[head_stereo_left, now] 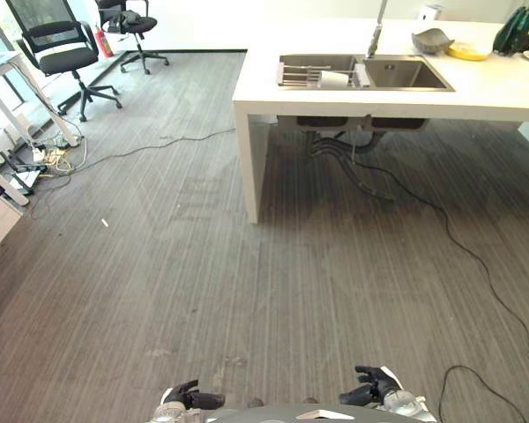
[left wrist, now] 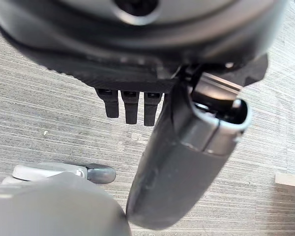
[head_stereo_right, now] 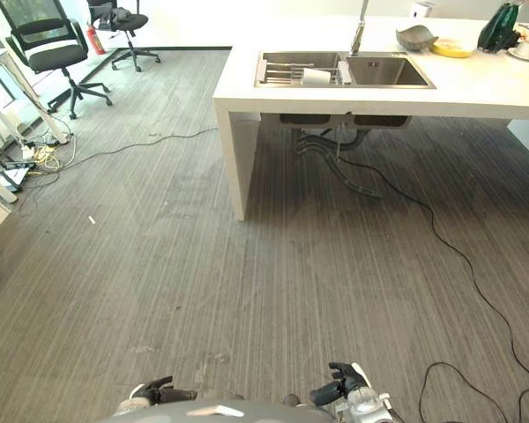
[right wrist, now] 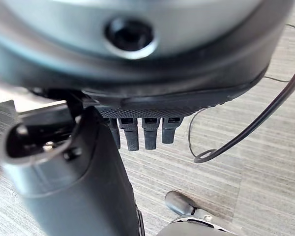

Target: Place the dishes in the dishwasher.

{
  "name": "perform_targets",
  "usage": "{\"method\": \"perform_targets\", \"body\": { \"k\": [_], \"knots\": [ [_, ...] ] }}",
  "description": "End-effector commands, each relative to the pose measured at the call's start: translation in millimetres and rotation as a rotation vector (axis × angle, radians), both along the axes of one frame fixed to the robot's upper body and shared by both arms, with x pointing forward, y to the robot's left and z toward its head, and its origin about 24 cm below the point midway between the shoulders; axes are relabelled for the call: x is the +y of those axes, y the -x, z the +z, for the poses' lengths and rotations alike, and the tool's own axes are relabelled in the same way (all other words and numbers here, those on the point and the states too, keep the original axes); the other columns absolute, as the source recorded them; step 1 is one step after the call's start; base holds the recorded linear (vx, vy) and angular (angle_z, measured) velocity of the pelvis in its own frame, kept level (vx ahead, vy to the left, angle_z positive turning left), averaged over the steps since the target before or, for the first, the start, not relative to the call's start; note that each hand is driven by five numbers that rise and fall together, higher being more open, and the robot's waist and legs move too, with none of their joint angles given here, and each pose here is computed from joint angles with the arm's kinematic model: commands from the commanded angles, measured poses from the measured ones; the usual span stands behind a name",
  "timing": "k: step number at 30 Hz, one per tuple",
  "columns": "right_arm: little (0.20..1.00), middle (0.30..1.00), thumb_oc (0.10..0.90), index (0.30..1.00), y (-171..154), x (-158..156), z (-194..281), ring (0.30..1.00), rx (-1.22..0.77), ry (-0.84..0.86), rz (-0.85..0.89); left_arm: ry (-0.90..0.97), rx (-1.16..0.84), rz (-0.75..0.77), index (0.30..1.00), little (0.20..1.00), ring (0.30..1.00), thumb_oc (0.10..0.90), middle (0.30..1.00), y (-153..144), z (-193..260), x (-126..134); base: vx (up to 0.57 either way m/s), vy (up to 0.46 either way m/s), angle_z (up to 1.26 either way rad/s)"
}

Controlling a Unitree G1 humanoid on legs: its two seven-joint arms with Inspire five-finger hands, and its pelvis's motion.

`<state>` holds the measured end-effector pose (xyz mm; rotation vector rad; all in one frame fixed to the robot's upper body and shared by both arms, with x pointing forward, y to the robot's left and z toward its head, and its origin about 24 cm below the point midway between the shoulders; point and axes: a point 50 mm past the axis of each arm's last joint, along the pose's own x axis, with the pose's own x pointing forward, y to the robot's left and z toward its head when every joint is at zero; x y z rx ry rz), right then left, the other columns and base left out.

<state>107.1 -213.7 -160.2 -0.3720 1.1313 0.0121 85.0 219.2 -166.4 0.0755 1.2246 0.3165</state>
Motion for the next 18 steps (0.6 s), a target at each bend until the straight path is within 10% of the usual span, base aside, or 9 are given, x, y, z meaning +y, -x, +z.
{"method": "perform_targets", "body": {
  "k": [1, 13, 18],
  "knots": [
    [0.9, 0.9, 0.8, 0.9, -29, -12, 12, 0.9, -0.096, 0.022, 0.012, 0.001, -0.113, -0.013, 0.9, 0.9, 0.9, 0.8, 0.9, -39, 9, -6, 0.01, -0.124, -0.02],
    [0.9, 0.9, 0.8, 0.9, -28, -12, 10, 0.9, -0.077, 0.051, 0.038, -0.142, -0.102, -0.107, 0.9, 0.9, 0.9, 0.8, 0.9, -35, 11, 7, 0.28, 0.023, -0.11],
    [0.9, 0.9, 0.8, 0.9, -25, 0, 7, 0.9, -0.083, 0.019, 0.024, -0.245, -0.296, -0.111, 0.9, 0.9, 0.9, 0.8, 0.9, -77, 35, 22, 0.33, 0.16, -0.34]
  ]
}}
